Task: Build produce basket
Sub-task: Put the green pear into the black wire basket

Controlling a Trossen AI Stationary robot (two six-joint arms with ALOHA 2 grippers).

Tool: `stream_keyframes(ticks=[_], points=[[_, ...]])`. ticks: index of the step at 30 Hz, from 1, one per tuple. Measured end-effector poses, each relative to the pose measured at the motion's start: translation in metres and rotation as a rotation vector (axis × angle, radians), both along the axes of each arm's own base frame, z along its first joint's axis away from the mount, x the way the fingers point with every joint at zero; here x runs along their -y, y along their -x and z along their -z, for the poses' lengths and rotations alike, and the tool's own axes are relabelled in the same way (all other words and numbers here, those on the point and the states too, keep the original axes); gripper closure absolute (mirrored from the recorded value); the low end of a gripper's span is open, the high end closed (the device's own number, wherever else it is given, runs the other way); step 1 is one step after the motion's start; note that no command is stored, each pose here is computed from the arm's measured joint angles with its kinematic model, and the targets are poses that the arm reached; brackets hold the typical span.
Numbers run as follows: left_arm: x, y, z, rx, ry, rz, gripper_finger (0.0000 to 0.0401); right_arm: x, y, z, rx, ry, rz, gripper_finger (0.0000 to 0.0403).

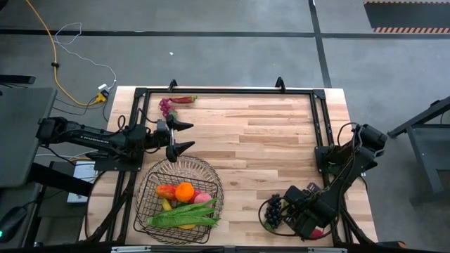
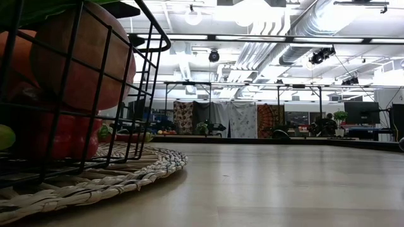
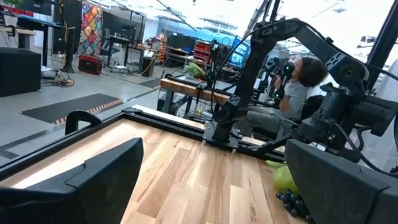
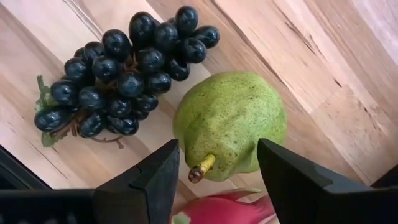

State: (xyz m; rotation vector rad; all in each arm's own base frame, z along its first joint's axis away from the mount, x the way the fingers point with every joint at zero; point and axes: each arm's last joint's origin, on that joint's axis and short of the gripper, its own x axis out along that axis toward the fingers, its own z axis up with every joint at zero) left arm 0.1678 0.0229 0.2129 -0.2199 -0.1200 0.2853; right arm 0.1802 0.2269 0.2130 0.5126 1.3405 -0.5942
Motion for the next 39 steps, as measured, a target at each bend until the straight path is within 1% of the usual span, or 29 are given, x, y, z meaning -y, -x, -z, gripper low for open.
stream_keyframes(ticks=[5,8,15,18,21,24,28,30,33,36,39], points=[[0.000,0.000,0.000,0.002,0.007,0.001,0.0020,0.001,-0.001,0.000,0.014,0.013,0.001,0.0198],[0.000,0.000,0.000,0.002,0.007,0.001,0.0020,0.002,-0.002,0.000,0.014,0.013,0.005,0.0209],[0.000,0.000,0.000,0.002,0.007,0.001,0.0020,0.002,-0.002,0.000,0.014,0.014,0.003,0.0268],[0.000,0.000,0.000,0.002,0.007,0.001,0.0020,0.002,-0.002,0.000,0.013,0.014,0.002,0.0282],[0.000,0.000,0.000,0.002,0.007,0.001,0.0020,0.001,-0.001,-0.001,-0.004,0.008,-0.034,0.0284],[0.000,0.000,0.000,0.002,0.007,0.000,0.0020,-0.001,-0.003,-0.014,-0.028,0.002,-0.106,0.0282],[0.000,0.000,0.000,0.006,0.007,0.000,0.0020,-0.003,-0.007,-0.046,0.037,0.074,-0.208,0.0285],[0.000,0.000,-0.001,0.009,0.006,0.000,0.0020,-0.005,-0.012,-0.063,0.115,0.119,-0.283,0.0287],[0.000,0.000,-0.001,0.012,0.006,0.000,0.0020,-0.006,-0.019,-0.084,0.246,0.226,-0.411,0.0288],[0.000,0.000,-0.002,0.022,-0.009,0.000,0.0020,-0.001,-0.027,-0.094,0.315,0.341,-0.491,0.0288],[0.000,0.000,-0.004,0.038,-0.013,0.008,0.0020,0.010,-0.035,-0.091,0.295,0.395,-0.517,0.0288]])
